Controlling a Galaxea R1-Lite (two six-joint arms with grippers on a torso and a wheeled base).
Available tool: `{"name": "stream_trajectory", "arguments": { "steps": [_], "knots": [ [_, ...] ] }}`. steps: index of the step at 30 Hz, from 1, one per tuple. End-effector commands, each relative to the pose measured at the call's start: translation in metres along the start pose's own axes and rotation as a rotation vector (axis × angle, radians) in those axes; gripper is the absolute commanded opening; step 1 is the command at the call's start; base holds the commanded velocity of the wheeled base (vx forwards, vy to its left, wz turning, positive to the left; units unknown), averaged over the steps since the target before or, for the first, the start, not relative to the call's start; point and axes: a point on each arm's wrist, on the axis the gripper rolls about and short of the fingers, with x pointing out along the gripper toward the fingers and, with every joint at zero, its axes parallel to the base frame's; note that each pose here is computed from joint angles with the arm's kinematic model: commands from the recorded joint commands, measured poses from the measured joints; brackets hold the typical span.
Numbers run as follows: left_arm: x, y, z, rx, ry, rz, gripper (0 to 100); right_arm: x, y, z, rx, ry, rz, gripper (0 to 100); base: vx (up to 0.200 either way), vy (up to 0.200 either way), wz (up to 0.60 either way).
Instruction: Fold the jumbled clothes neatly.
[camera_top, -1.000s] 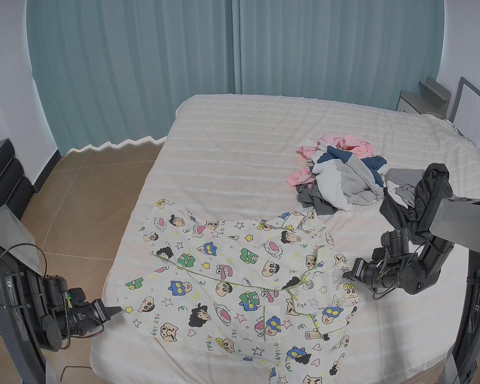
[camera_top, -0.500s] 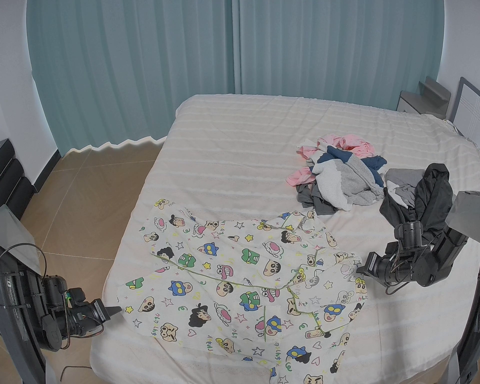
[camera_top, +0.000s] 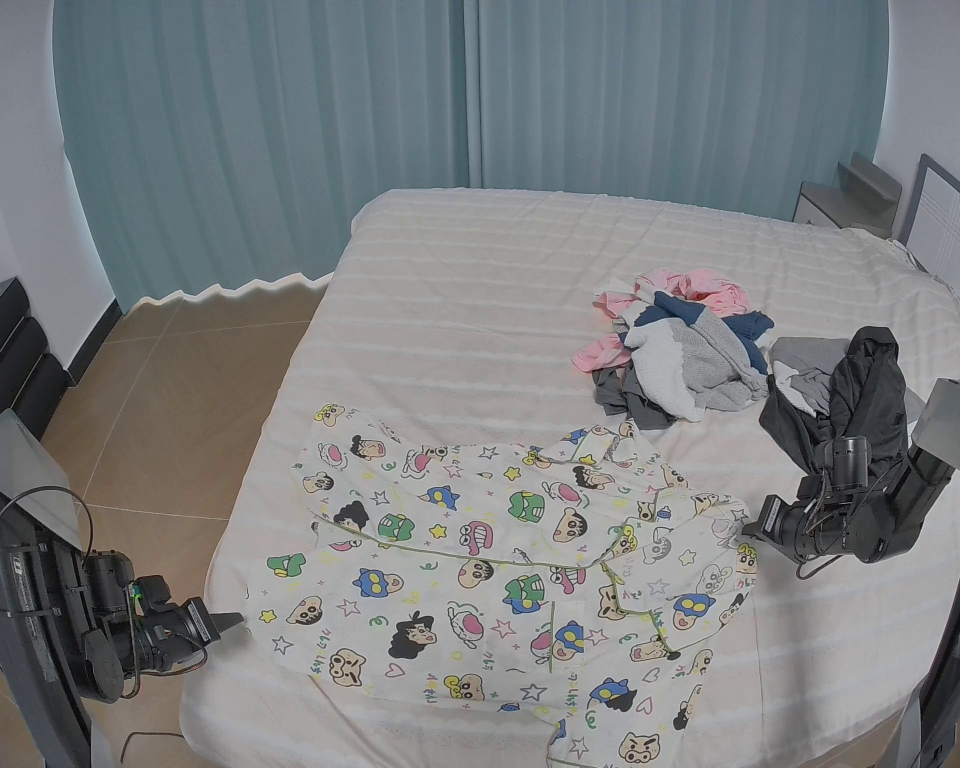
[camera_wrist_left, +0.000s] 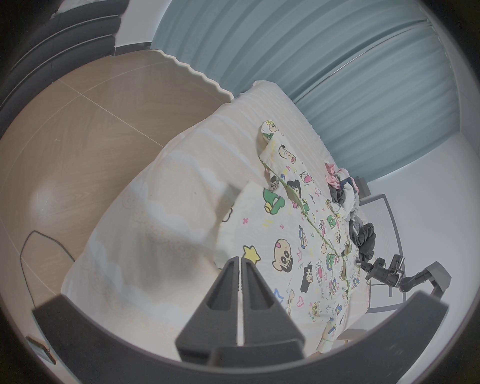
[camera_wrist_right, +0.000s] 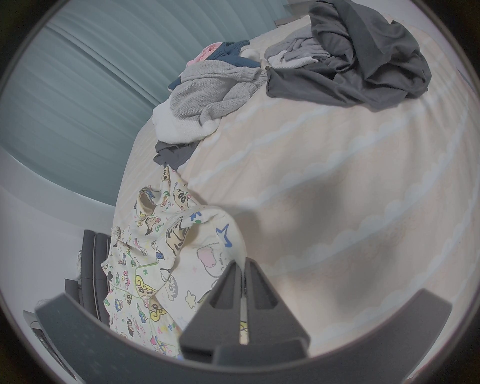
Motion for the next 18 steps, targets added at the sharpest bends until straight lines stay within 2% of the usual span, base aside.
{"name": "stream_trajectory", "arguments": {
  "steps": [1,12,18],
  "knots": [
    [-0.002,-0.001,-0.001,0.002,-0.003,-0.002,0,-0.002,-0.009,0.007,0.006,-0.02,-0.017,0,0.0,0.0,0.0],
    [-0.002,-0.001,-0.001,0.002,-0.003,-0.002,0,-0.001,-0.036,0.025,-0.018,-0.077,-0.077,0,0.0,0.0,0.0],
    [-0.002,-0.001,-0.001,0.001,-0.002,-0.002,0,0.0,-0.041,0.037,-0.012,-0.119,-0.085,0,0.0,0.0,0.0]
  ]
}}
